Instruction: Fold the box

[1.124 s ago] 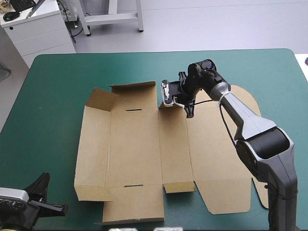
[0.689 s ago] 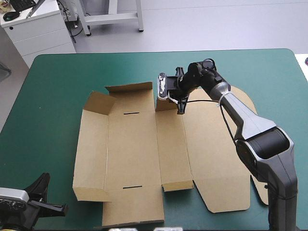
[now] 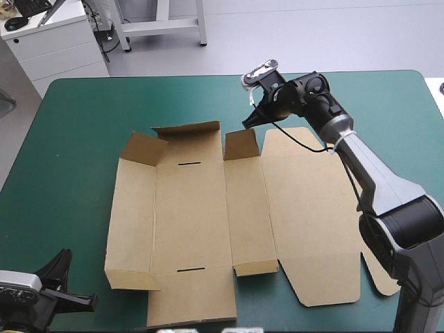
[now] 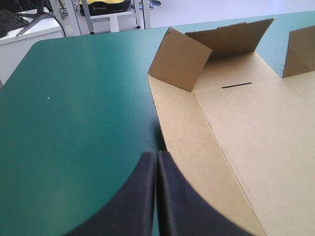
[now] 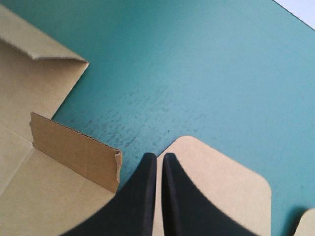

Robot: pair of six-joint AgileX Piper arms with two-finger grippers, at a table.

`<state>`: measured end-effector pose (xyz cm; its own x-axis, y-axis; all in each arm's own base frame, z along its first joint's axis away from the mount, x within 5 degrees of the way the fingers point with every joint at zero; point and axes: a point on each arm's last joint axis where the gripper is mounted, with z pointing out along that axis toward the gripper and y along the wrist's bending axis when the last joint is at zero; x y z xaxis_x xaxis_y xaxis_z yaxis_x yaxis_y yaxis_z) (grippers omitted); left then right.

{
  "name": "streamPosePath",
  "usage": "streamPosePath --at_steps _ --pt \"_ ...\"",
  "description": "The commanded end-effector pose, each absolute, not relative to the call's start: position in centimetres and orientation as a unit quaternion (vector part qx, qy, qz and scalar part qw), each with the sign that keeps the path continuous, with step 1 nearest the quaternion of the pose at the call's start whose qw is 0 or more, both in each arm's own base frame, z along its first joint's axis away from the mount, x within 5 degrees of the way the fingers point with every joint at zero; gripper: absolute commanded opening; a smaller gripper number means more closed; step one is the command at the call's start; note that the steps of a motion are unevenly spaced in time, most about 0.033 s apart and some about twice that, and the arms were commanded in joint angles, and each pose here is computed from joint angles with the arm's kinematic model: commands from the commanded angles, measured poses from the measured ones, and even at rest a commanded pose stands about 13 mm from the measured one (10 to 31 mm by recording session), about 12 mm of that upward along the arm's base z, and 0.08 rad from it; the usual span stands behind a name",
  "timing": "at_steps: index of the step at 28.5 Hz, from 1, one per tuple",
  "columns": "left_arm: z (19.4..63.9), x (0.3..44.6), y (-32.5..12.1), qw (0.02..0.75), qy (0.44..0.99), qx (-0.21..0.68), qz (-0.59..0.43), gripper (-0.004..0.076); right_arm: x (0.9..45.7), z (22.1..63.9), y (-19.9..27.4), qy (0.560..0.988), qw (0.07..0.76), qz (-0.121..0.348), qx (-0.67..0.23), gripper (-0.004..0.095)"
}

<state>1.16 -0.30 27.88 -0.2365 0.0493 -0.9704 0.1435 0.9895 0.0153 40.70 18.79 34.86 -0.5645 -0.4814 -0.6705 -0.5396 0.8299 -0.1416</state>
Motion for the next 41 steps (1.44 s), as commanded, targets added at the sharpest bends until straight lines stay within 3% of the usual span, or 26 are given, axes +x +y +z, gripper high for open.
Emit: streamPosePath --at_steps 1,3,4,6,9,16,25,30,41 --pt "29.1 1.1 -0.3 0.649 0.757 0.056 -0.045 0.0051 39.0 39.4 16.0 0.895 0.395 0.056 -0.200 0.0000" --pt "29.1 1.1 -0.3 0.649 0.757 0.056 -0.045 0.0225 38.4 38.3 14.5 0.913 0.360 0.045 -0.188 0.0000" --pt "29.1 1.1 -0.3 0.649 0.757 0.056 -0.045 0.0364 37.9 37.9 13.8 0.915 0.357 0.043 -0.183 0.0000" --pt "29.1 1.1 -0.3 0.649 0.757 0.053 -0.045 0.0534 36.8 37.7 12.8 0.915 0.364 0.044 -0.169 -0.0001" --pt "29.1 1.1 -0.2 0.649 0.758 0.049 -0.044 0.0660 34.7 37.3 11.5 0.913 0.375 0.048 -0.154 -0.0001" --pt "29.1 1.1 -0.3 0.645 0.761 0.044 -0.055 0.0662 28.4 36.1 9.2 0.911 0.381 0.045 -0.154 -0.0001" --pt "31.5 2.7 -0.6 0.554 0.828 -0.012 -0.091 0.0661 22.5 35.9 7.1 0.908 0.387 0.038 -0.158 -0.0001" --pt "33.1 6.3 -1.0 0.483 0.871 -0.026 -0.091 0.0622 19.6 35.7 6.3 0.908 0.384 0.047 -0.161 -0.0001" --pt "30.9 14.0 -2.8 0.305 0.942 -0.056 -0.125 0.0503 13.4 33.0 4.7 0.908 0.383 0.077 -0.150 -0.0001"
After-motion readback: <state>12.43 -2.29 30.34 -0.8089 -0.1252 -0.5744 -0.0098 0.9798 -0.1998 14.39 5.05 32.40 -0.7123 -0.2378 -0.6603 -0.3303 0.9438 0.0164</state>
